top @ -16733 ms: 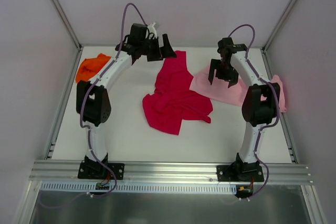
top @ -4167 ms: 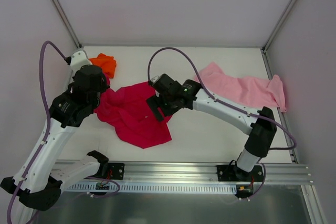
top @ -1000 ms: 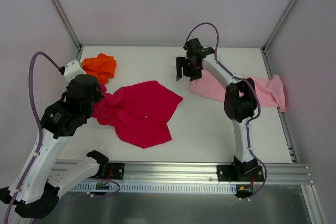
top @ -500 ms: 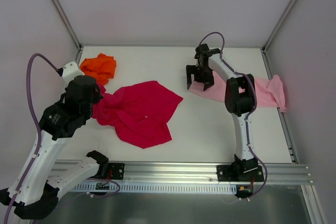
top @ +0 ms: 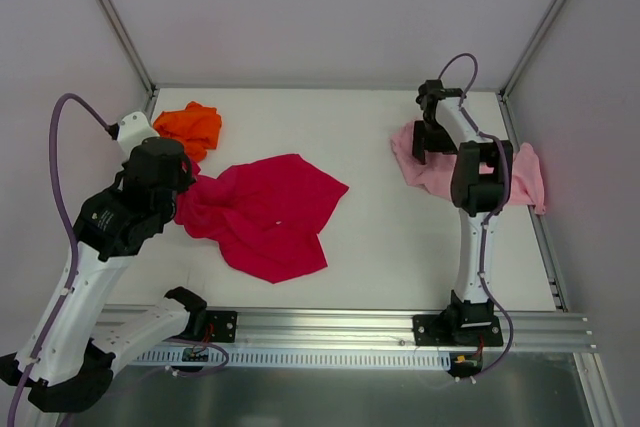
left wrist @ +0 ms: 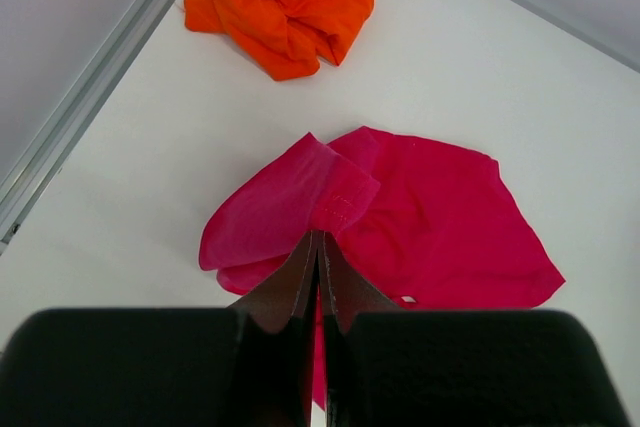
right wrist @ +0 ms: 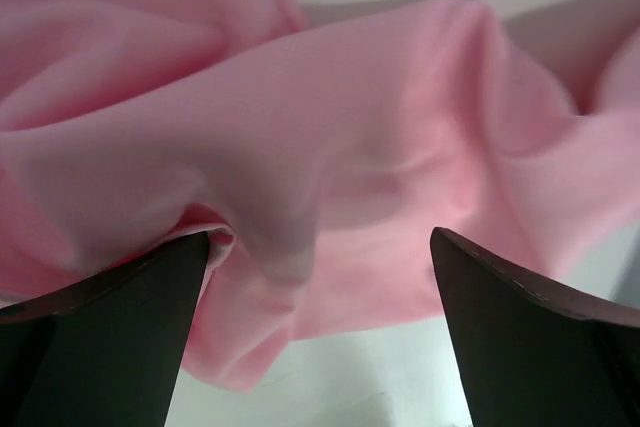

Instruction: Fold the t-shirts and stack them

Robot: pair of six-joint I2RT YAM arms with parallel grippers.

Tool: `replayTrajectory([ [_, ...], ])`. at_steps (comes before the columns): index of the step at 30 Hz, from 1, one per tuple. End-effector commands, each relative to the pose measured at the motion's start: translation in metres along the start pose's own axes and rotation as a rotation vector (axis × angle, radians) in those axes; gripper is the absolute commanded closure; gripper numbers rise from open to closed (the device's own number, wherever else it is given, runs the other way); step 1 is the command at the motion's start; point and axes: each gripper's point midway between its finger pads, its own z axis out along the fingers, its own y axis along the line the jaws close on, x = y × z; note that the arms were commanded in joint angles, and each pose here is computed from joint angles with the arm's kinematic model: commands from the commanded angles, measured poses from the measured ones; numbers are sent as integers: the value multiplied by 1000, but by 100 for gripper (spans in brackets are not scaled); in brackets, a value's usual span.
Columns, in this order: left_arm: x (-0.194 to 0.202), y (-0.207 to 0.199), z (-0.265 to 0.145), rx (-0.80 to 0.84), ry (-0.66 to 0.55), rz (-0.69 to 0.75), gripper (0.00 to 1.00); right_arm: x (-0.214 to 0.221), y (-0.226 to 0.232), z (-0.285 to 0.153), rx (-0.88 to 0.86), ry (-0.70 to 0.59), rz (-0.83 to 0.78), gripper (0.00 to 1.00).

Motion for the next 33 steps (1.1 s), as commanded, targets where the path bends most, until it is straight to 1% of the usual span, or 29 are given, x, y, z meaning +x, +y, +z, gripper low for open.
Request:
replayTrajectory([
  [1,-15,0,-5,-4,-38,-18,100,-16,-69,-38,366,-92,-15,0],
  [3,-15,0,-5,-4,-38,-18,100,-18,-91,-40,491,-95,1,0],
  [4,-15,-1,-5,-3,-37,-17,100,-19,-115,-51,636,-111,3,0],
  [6,-14,-1,-5,-5,-34,-14,100,-17,-134,-59,729,-133,54,0],
  [8,-12,-1,-3,-5,-30,-12,100,-16,-159,-78,862,-171,82,0],
  [11,-9,-4,-1,-1,-20,-11,100,-17,-169,-91,926,-209,102,0],
  [12,-9,-5,0,1,-20,-14,100,-18,-175,-101,976,-225,95,0],
  [15,-9,-7,1,7,-17,-12,100,-19,-187,-120,1051,-271,126,0],
  [17,-10,-7,0,8,-22,-11,100,-18,-191,-131,1041,-297,177,0],
  [18,-10,-6,0,8,-23,-11,100,-14,-186,-137,935,-301,252,0],
  [20,-8,-4,0,5,-23,-11,100,-13,-176,-143,840,-336,275,0],
  [21,-7,-4,0,7,-20,-11,100,-27,-163,-165,708,-448,310,0],
  [22,-6,-4,0,9,-20,-16,100,-18,-158,-160,706,-456,275,0],
  [23,-3,-4,0,9,-15,-16,100,-30,-148,-174,693,-563,304,0],
  [24,-1,-3,1,6,-11,-18,100,-27,-154,-193,751,-601,297,0],
  [25,0,-2,1,6,-11,-25,100,-30,-157,-205,831,-596,232,0],
  [26,2,-2,1,7,-7,-28,100,-34,-152,-204,812,-571,181,0],
  [27,2,-2,1,10,-6,-32,100,-38,-146,-196,740,-542,157,0],
  [28,4,-2,1,10,-3,-30,100,-41,-133,-190,569,-544,209,0],
  [29,4,-2,1,10,-3,-28,100,-45,-85,-166,182,-491,173,0],
  [31,5,-1,2,8,-1,-28,100,-46,-35,-164,-117,-458,134,0],
  [32,6,-1,2,8,0,-27,100,-40,13,-170,-377,-398,61,0],
  [33,7,-2,2,11,3,-28,100,-36,32,-171,-468,-354,43,0],
])
